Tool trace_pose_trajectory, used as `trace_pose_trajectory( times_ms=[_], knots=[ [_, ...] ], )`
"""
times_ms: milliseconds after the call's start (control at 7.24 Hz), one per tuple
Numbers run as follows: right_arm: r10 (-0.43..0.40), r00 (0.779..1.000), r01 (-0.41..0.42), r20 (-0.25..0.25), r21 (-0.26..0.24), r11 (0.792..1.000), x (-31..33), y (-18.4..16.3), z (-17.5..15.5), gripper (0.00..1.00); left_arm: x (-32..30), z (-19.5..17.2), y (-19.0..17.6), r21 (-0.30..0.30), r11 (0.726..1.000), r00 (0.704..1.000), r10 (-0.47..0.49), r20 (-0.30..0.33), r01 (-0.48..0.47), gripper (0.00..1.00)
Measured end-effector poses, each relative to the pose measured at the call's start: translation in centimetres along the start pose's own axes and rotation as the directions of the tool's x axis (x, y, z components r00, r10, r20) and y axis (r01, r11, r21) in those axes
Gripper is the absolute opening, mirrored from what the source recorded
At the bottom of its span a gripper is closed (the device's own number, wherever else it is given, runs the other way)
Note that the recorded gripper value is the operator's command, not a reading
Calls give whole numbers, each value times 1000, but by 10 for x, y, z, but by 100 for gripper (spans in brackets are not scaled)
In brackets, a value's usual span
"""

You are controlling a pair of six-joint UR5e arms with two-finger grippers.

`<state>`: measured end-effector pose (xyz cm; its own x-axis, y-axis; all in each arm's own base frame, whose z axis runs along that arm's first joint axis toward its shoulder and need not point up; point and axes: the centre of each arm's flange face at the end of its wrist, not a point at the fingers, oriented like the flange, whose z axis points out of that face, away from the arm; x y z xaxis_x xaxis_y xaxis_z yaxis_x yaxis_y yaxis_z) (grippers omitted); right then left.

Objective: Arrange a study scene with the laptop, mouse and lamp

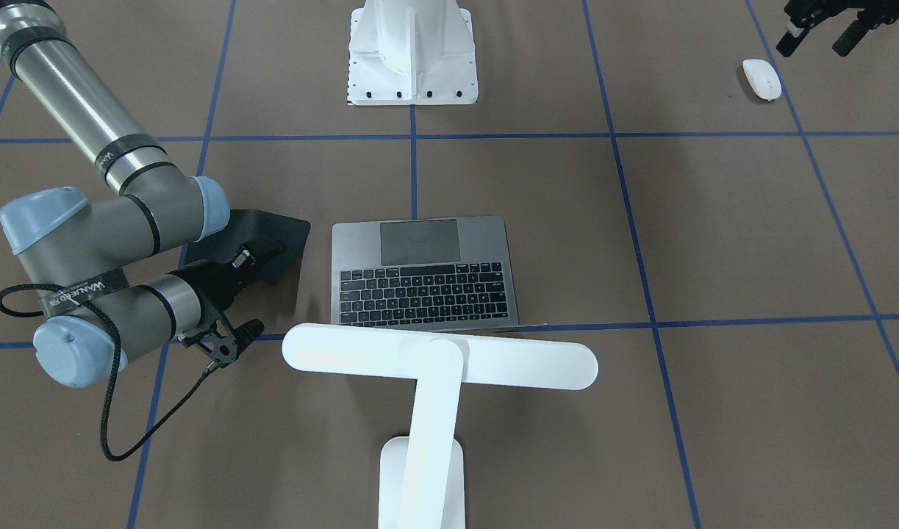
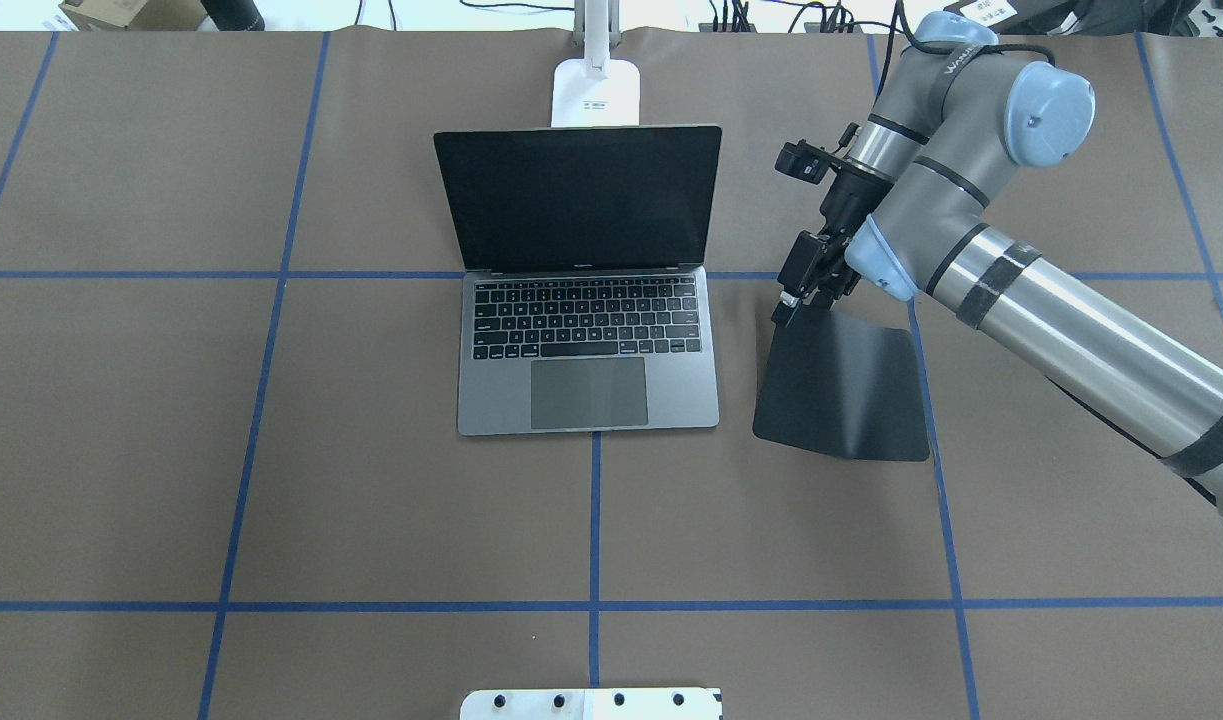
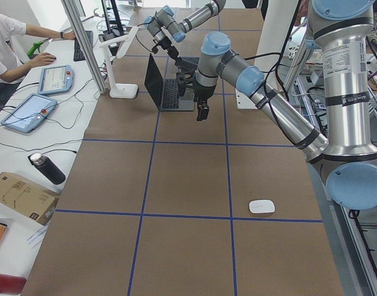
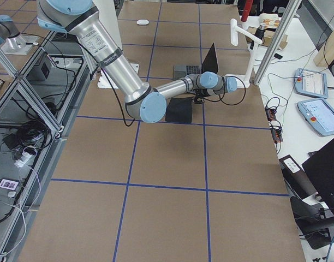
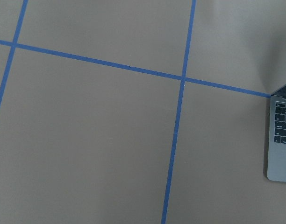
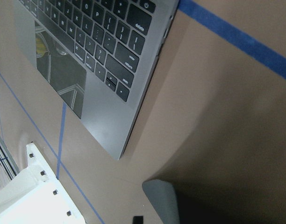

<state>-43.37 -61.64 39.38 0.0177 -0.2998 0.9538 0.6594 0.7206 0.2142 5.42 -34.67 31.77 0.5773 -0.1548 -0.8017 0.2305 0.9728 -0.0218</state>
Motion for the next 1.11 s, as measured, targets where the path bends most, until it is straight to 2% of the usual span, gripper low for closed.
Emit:
trace_pose_trajectory(
  times_ms=[276, 415, 691, 829, 1105],
  knots=[
    [21, 1000, -21, -8, 20, 1000, -15, -13, -14, 98, 1, -1, 2, -9, 1000, 1000, 0, -10, 0, 100],
    [32, 999, -31, -30, 38, 999, -17, -15, -26, 98, 2, -1, 3, -12, 1000, 1000, -7, -14, 7, 100],
    [63, 989, -51, -130, 93, 994, -7, -11, -57, 98, 3, -1, 3, -15, 1000, 1000, -20, -18, 20, 100],
    [91, 978, -68, -186, 129, 989, 5, 3, -75, 98, 3, -1, 3, -16, 1000, 1000, -22, -18, 22, 100],
    [170, 945, -108, -280, 223, 969, 35, 64, -121, 98, 3, 0, 2, -17, 1000, 1000, -22, -17, 21, 100]
  ],
)
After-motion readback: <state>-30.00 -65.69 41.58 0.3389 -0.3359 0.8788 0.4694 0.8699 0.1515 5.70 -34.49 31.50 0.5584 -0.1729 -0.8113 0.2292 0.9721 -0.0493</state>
